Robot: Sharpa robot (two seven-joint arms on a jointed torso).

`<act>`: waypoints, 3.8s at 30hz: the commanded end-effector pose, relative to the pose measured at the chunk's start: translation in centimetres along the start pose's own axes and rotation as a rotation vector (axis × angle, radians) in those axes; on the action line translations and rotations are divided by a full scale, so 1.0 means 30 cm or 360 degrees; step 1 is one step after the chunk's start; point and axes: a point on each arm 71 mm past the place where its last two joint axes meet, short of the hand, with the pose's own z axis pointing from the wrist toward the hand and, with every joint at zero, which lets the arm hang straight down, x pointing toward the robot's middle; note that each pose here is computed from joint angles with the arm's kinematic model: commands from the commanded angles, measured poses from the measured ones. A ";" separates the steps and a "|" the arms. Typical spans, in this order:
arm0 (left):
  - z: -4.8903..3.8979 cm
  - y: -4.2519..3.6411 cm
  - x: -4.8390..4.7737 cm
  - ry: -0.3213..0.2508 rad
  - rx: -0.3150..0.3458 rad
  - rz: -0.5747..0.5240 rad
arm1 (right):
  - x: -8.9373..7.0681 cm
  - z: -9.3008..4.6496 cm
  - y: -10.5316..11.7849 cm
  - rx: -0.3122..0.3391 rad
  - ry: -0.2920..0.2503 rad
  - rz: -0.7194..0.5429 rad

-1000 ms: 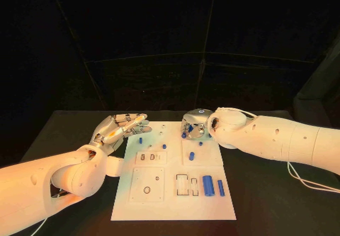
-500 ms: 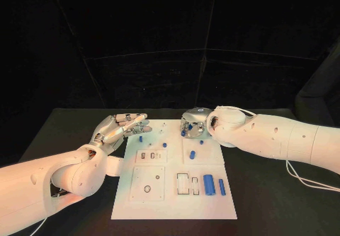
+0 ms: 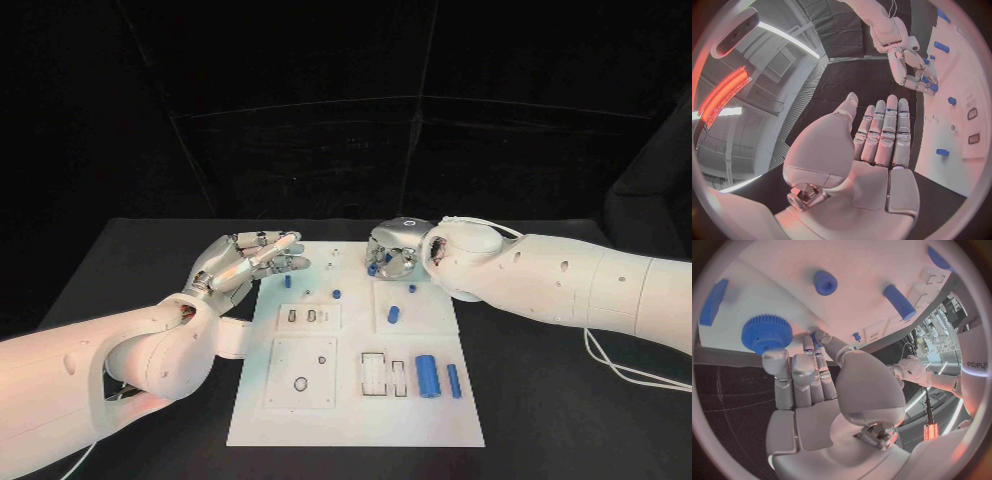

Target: Assemble the parts on the task board

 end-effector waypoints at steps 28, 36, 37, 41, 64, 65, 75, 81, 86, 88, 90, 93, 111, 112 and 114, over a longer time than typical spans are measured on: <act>0.003 -0.003 -0.004 0.0021 -0.0003 0.0000 | -0.096 0.110 0.076 0.0085 -0.0307 0.0144; 0.002 -0.004 -0.002 0.0023 -0.0004 -0.0001 | -0.098 0.139 0.091 0.0095 -0.0295 0.0133; 0.002 -0.004 -0.002 0.0023 -0.0004 -0.0001 | -0.097 0.141 0.092 0.0097 -0.0290 0.0131; 0.002 -0.005 -0.001 0.0024 -0.0003 -0.0002 | -0.095 0.148 0.095 0.0107 -0.0273 0.0122; 0.005 -0.009 0.002 0.0031 -0.0002 -0.0003 | -0.083 0.170 0.108 0.0143 -0.0175 0.0078; 0.005 -0.009 0.002 0.0031 -0.0002 -0.0003 | -0.083 0.170 0.109 0.0142 -0.0175 0.0078; 0.005 -0.010 0.002 0.0031 -0.0003 -0.0003 | -0.085 0.176 0.113 0.0147 -0.0184 0.0077; 0.006 -0.010 0.001 0.0031 -0.0003 -0.0002 | -0.088 0.179 0.113 0.0146 -0.0206 0.0080; 0.007 -0.010 0.001 0.0031 -0.0003 -0.0002 | -0.091 0.180 0.117 0.0138 -0.0221 0.0084; 0.007 -0.010 0.001 0.0031 -0.0004 -0.0002 | -0.092 0.180 0.118 0.0137 -0.0227 0.0086; 0.007 -0.010 0.001 0.0031 -0.0004 -0.0002 | -0.093 0.180 0.118 0.0137 -0.0235 0.0088; 0.007 -0.010 0.000 0.0030 -0.0004 -0.0001 | -0.095 0.178 0.114 0.0141 -0.0252 0.0091; 0.003 -0.023 -0.042 0.0014 0.0013 0.0004 | -0.170 -0.054 -0.094 0.0363 -0.0333 0.0530; 0.003 -0.023 -0.044 0.0013 0.0013 0.0005 | -0.168 -0.072 -0.110 0.0389 -0.0308 0.0548; 0.004 -0.024 -0.047 0.0009 0.0013 0.0005 | -0.164 -0.100 -0.138 0.0436 -0.0271 0.0559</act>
